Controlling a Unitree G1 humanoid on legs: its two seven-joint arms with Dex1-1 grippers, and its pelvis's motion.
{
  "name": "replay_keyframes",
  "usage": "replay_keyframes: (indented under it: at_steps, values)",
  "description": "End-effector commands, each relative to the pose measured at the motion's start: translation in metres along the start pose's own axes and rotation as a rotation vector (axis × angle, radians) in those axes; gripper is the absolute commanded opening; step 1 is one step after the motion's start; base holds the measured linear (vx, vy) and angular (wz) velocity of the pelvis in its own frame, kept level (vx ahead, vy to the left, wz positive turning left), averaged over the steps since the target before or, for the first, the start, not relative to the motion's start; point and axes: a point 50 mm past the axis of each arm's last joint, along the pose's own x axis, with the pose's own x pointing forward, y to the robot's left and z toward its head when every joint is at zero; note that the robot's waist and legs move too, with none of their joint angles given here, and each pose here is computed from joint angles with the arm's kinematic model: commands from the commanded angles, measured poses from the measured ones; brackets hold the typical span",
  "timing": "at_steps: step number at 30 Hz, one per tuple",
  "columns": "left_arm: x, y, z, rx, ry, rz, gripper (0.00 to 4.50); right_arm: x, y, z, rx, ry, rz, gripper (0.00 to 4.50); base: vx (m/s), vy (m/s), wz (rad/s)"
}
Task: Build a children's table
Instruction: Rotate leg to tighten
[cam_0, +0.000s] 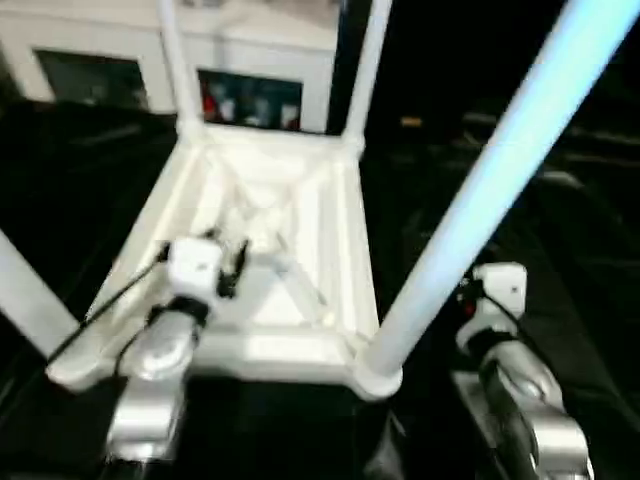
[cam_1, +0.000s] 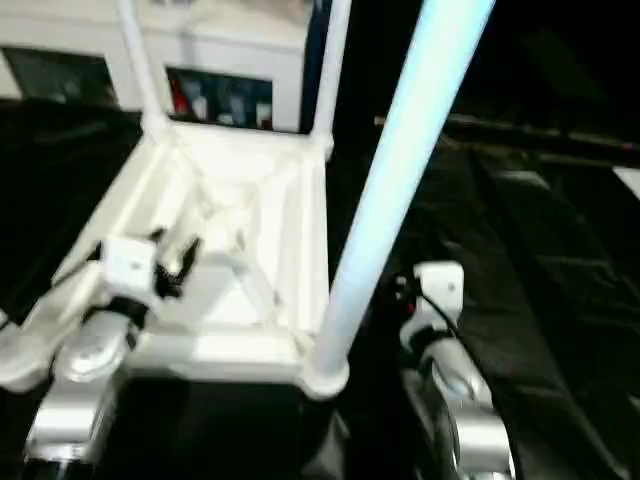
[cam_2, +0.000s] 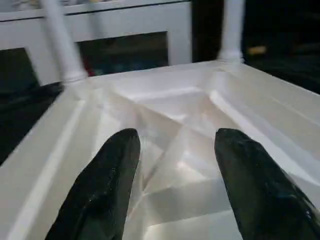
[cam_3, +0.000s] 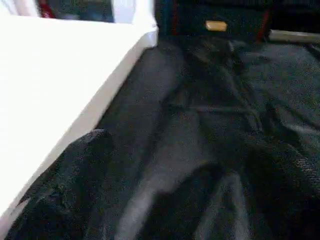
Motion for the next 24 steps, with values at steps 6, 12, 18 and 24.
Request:
replay_keyframes:
  at_steps: [6,12,18,24]
  values:
    - [-0.003,-0.003,0.001,-0.03,0.009,0.023,2.81,0.0,-0.01,0.001,-0.011,0.015,-0.013,4.29,-0.059,-0.088,0.02]
    - [-0.004,0.0,-0.003,-0.009,0.036,0.016,2.81,0.001,-0.008,-0.002,0.013,0.026,0.012,4.29,-0.009,-0.011,0.01]
    - [-0.003,-0.003,-0.004,-0.017,0.037,-0.007,2.81,-0.001,-0.005,-0.006,0.004,0.04,0.01,4.29,0.0,0.0,0.0]
    - [-0.002,-0.009,-0.005,-0.026,0.051,-0.037,2.81,0.0,-0.005,-0.007,0.003,0.041,0.003,4.29,0.0,0.0,0.0]
